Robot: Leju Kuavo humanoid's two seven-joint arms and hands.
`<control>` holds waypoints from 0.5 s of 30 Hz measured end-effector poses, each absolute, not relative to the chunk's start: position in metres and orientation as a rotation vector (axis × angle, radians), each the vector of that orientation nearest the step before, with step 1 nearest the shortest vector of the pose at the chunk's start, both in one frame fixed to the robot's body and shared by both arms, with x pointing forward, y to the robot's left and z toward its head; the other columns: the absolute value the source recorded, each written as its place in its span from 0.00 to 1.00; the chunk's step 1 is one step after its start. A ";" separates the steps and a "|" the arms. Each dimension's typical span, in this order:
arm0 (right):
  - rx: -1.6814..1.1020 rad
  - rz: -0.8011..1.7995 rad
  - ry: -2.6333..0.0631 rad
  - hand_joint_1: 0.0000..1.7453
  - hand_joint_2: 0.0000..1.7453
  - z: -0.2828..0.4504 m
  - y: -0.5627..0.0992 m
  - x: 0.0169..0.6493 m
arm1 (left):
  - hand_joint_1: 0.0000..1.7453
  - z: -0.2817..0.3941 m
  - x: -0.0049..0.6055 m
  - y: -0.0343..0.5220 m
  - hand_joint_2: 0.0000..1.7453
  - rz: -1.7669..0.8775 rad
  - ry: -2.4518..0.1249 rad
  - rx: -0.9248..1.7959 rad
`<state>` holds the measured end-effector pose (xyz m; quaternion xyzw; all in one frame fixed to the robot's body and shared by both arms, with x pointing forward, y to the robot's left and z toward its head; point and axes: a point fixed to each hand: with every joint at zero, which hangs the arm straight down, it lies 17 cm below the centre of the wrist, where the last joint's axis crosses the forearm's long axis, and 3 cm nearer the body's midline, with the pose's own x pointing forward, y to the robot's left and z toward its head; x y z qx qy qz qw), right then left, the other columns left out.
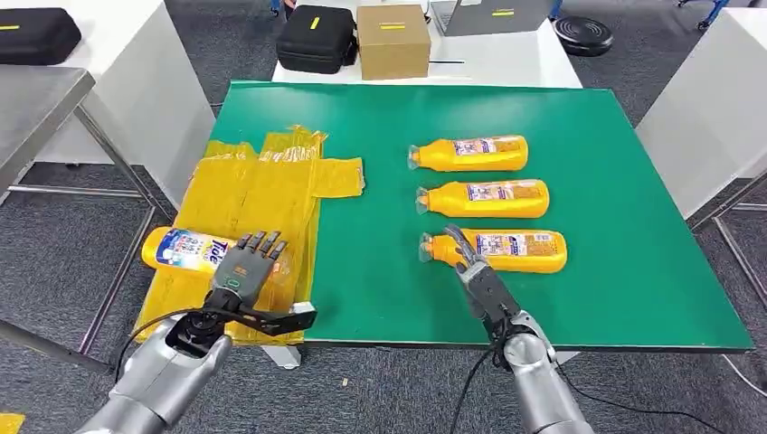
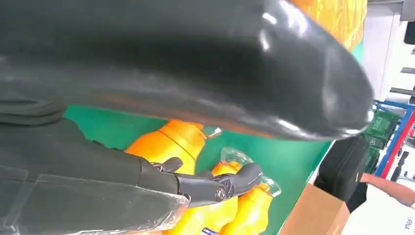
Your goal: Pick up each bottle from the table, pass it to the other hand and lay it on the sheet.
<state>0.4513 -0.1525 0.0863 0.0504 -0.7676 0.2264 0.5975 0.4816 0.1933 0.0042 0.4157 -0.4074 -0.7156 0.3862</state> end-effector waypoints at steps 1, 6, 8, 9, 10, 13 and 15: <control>0.116 0.523 -1.779 0.00 0.00 0.085 -0.154 0.451 | 0.00 0.004 0.480 0.193 1.00 -1.826 -1.041 1.058; 0.107 0.516 -1.777 0.00 0.00 0.083 -0.159 0.451 | 0.00 0.006 0.473 0.191 1.00 -1.841 -1.060 1.059; 0.105 0.513 -1.775 0.00 0.00 0.083 -0.160 0.451 | 0.00 0.007 0.472 0.191 1.00 -1.841 -1.065 1.061; 0.104 0.512 -1.775 0.00 0.00 0.082 -0.160 0.450 | 0.00 0.008 0.471 0.191 1.00 -1.841 -1.067 1.062; 0.104 0.512 -1.774 0.00 0.00 0.082 -0.161 0.450 | 0.00 0.008 0.471 0.191 1.00 -1.840 -1.068 1.064; 0.104 0.509 -1.773 0.00 0.00 0.082 -0.161 0.450 | 0.00 0.011 0.470 0.190 1.00 -1.841 -1.078 1.069; 0.105 0.508 -1.773 0.00 0.00 0.082 -0.162 0.450 | 0.00 0.014 0.469 0.187 1.00 -1.836 -1.094 1.073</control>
